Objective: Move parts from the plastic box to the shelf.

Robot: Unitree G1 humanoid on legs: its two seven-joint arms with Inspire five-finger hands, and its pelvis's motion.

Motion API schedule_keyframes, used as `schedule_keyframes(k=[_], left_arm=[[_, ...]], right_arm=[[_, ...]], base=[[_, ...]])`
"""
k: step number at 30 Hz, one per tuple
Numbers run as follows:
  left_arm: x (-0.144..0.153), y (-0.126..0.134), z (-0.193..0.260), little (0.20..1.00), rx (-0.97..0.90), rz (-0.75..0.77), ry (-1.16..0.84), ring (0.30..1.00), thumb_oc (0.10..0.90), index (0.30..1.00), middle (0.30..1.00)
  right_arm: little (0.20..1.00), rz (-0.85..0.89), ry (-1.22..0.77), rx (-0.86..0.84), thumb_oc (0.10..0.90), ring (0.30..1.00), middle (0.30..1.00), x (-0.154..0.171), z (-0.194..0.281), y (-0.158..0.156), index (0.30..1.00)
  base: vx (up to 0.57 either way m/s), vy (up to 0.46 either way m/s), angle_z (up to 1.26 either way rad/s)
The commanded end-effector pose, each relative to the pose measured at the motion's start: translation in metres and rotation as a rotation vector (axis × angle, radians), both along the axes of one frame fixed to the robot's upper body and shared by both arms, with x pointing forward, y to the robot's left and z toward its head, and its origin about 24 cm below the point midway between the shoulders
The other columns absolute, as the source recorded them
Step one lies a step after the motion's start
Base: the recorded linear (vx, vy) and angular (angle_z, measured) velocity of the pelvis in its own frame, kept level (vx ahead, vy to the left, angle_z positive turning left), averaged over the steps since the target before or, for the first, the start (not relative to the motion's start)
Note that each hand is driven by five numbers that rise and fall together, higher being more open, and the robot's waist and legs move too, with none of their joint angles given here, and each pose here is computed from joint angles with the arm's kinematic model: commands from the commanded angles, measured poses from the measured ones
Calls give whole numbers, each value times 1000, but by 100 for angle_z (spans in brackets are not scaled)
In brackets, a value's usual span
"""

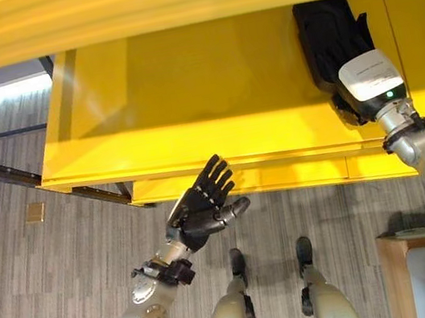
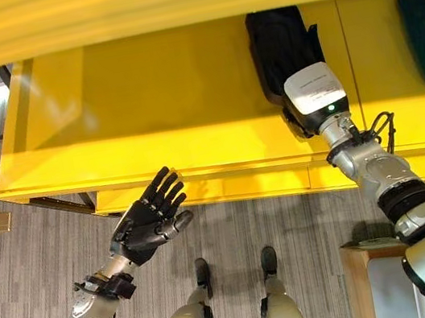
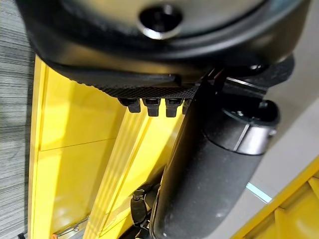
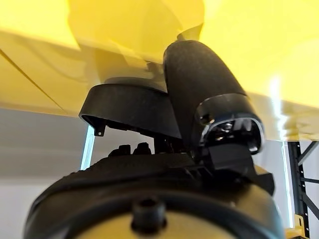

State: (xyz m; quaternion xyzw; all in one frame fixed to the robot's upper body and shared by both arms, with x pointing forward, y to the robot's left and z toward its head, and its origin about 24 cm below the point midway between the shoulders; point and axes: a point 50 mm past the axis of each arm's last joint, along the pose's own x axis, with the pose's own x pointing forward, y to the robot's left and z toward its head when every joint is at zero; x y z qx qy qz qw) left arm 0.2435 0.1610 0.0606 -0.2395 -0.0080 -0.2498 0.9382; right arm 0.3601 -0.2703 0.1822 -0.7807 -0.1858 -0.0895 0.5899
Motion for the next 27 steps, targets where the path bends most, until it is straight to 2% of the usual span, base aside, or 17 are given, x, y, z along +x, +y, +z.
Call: schedule_keyframes(k=[1,8,16,27], left_arm=[[-4,-4,40,1000,-45,-48,-238,1000,900,1000,1000],[-5,-5,39,1000,-52,-51,-236,1000,900,1000,1000],[-5,-5,39,1000,-57,-45,-231,1000,900,1000,1000],[-2,-7,39,1000,-42,-38,-230,1000,900,1000,1000]], right_arm=[[1000,-188,-111,-56,900,1000,1000,-6,37,-43,1000],[1000,-134,-66,-11,900,1000,1000,-5,29,-32,1000],[1000,-93,86,63,900,1000,1000,-5,3,-16,1000],[1000,-41,312,284,900,1000,1000,-3,-25,3,1000]], base=[[0,0,0],[0,0,0],[0,0,0],[2,-2,-2]])
